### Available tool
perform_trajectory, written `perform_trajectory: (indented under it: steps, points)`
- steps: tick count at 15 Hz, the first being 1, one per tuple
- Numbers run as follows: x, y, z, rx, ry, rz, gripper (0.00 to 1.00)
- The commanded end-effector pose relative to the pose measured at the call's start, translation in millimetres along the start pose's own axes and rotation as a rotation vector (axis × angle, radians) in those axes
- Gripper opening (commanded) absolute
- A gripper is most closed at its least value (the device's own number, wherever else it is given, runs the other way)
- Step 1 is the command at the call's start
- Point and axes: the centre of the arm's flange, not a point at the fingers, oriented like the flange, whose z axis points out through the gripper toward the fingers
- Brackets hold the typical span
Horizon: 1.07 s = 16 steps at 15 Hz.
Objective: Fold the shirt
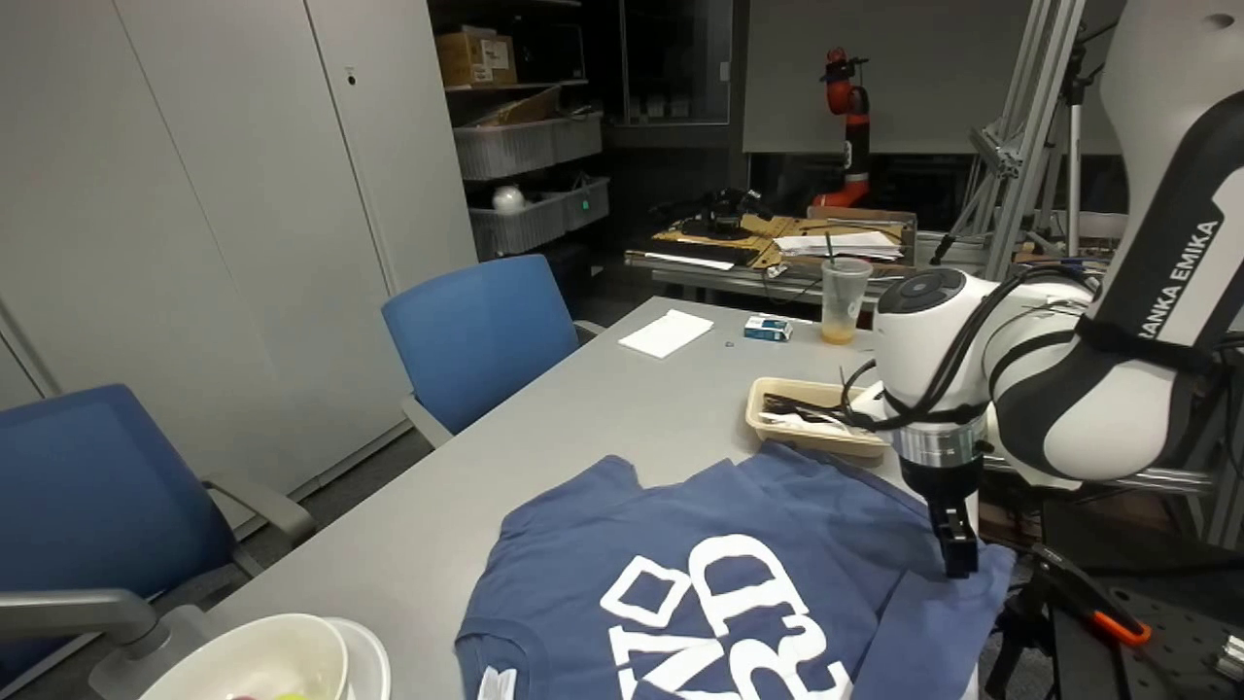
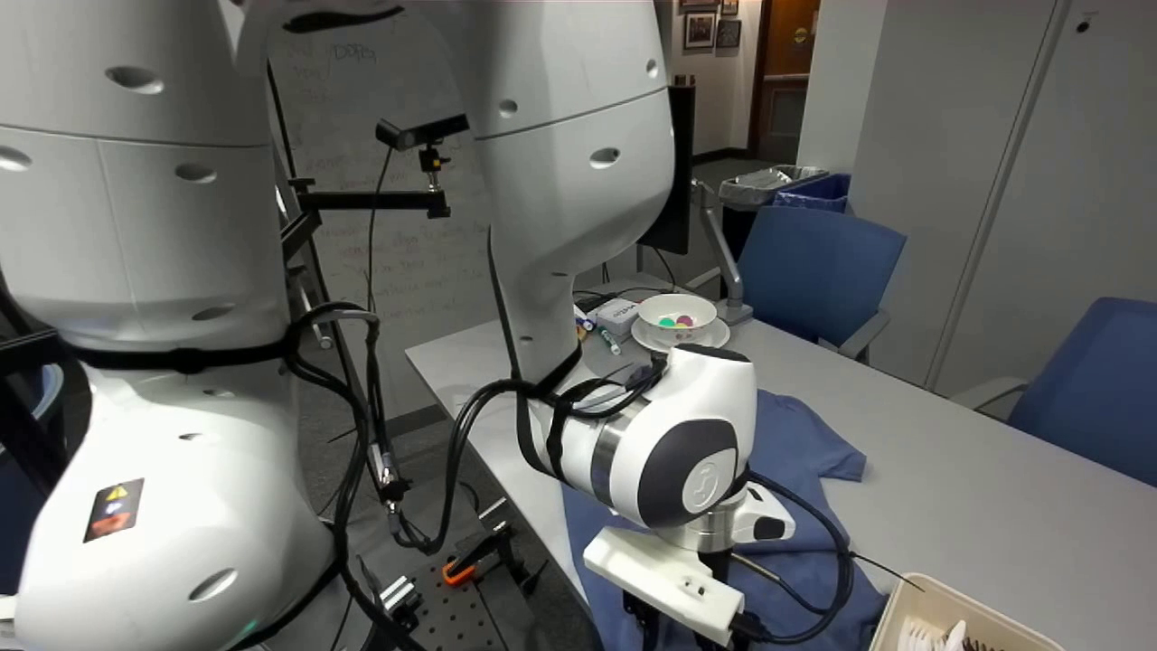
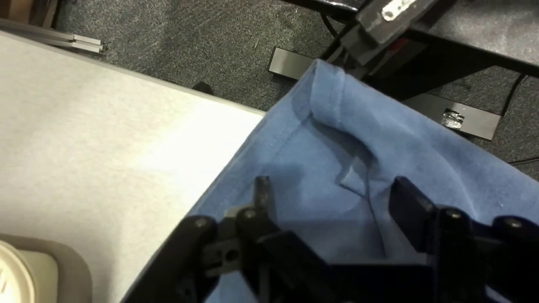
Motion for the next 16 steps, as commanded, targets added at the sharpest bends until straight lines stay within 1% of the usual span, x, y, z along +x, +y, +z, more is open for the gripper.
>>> perform_trajectory:
  steps: [1,6,7,10,12,14,16]
  points:
    - [-14,-9,4,-0.045,-0.001,-0.014,0.45]
    - [-18,-11,2,-0.063,-0.010,-0.034,0.06]
    - [-19,-12,3,-0.066,-0.013,-0.038,0.01]
    - [-20,-17,4,-0.077,-0.013,-0.047,0.00]
    - [-20,-17,-3,-0.083,0.009,-0.044,0.00]
    - [-18,-20,-15,-0.106,0.062,-0.038,0.00]
    - [-12,-31,-32,-0.148,0.162,-0.040,0.00]
